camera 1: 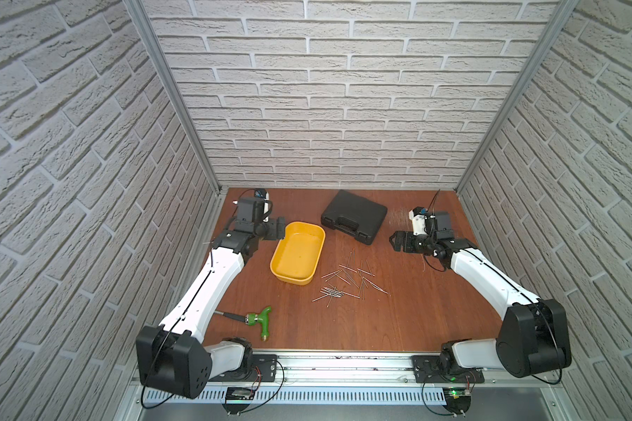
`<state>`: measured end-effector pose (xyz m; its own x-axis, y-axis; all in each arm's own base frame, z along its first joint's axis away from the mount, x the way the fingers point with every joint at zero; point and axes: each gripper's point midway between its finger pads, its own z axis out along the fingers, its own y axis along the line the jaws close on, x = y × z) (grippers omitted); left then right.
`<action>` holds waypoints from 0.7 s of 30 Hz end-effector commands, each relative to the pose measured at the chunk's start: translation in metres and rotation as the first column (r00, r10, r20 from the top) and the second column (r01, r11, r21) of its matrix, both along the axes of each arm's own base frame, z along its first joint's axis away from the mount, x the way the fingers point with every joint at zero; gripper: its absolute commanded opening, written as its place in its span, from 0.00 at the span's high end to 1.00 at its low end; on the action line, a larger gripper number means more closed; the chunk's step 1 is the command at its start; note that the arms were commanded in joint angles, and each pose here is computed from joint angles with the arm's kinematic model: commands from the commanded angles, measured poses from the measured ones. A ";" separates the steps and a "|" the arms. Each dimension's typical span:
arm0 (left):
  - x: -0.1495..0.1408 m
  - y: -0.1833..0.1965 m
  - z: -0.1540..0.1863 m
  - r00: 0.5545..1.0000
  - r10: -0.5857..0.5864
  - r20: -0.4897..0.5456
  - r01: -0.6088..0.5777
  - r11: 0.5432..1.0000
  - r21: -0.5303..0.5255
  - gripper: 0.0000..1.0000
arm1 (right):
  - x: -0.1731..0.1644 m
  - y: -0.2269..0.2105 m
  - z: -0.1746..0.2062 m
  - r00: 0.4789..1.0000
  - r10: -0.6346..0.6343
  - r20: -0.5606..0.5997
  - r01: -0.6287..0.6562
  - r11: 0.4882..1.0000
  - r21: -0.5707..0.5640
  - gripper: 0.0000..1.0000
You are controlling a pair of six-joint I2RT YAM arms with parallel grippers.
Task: Put the nails on the desktop into the storage box
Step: Adjust the storage box at the center of the board.
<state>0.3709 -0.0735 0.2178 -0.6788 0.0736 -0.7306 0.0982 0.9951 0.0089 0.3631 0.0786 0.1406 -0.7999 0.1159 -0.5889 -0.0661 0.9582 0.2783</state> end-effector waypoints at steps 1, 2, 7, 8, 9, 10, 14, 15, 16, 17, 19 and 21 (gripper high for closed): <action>-0.025 -0.013 -0.046 0.974 -0.063 -0.219 0.069 0.997 0.024 0.02 | -0.024 0.025 0.009 0.996 0.075 -0.042 -0.073 0.996 0.052 0.03; -0.026 -0.021 -0.048 0.970 -0.083 -0.228 0.090 0.996 0.020 0.02 | -0.028 0.029 0.009 0.995 0.087 -0.047 -0.085 0.995 0.048 0.03; -0.026 -0.069 -0.059 0.940 -0.200 -0.275 0.211 0.978 0.010 0.03 | -0.040 0.038 0.004 0.992 0.112 -0.064 -0.110 0.993 0.043 0.03; -0.025 -0.077 -0.061 0.934 -0.217 -0.283 0.226 0.974 0.000 0.03 | -0.042 0.039 0.002 0.991 0.111 -0.068 -0.109 0.993 0.046 0.03; -0.023 -0.086 -0.063 0.930 -0.234 -0.283 0.241 0.971 -0.011 0.03 | -0.042 0.038 0.001 0.992 0.107 -0.072 -0.103 0.993 0.049 0.03; -0.021 -0.093 -0.064 0.926 -0.248 -0.285 0.252 0.967 -0.024 0.03 | -0.044 0.039 0.000 0.992 0.105 -0.076 -0.101 0.994 0.050 0.03; -0.016 -0.119 -0.071 0.909 -0.294 -0.296 0.292 0.955 -0.053 0.05 | -0.047 0.036 -0.002 0.992 0.092 -0.082 -0.089 0.995 0.047 0.03; -0.016 -0.126 -0.074 0.903 -0.305 -0.304 0.303 0.952 -0.055 0.05 | -0.048 0.035 -0.002 0.993 0.089 -0.083 -0.086 0.995 0.040 0.02; -0.015 -0.132 -0.077 0.896 -0.316 -0.311 0.315 0.947 -0.056 0.05 | -0.048 0.034 -0.002 0.993 0.085 -0.085 -0.082 0.996 0.035 0.03; -0.015 -0.137 -0.080 0.890 -0.326 -0.319 0.325 0.944 -0.056 0.06 | -0.048 0.033 -0.003 0.993 0.082 -0.086 -0.079 0.996 0.034 0.03; -0.014 -0.148 -0.089 0.878 -0.338 -0.339 0.345 0.938 -0.042 0.07 | -0.048 0.033 -0.004 0.993 0.075 -0.088 -0.072 0.997 0.036 0.03; -0.012 -0.155 -0.097 0.869 -0.344 -0.355 0.356 0.934 -0.033 0.08 | -0.048 0.034 -0.005 0.993 0.075 -0.089 -0.071 0.996 0.047 0.03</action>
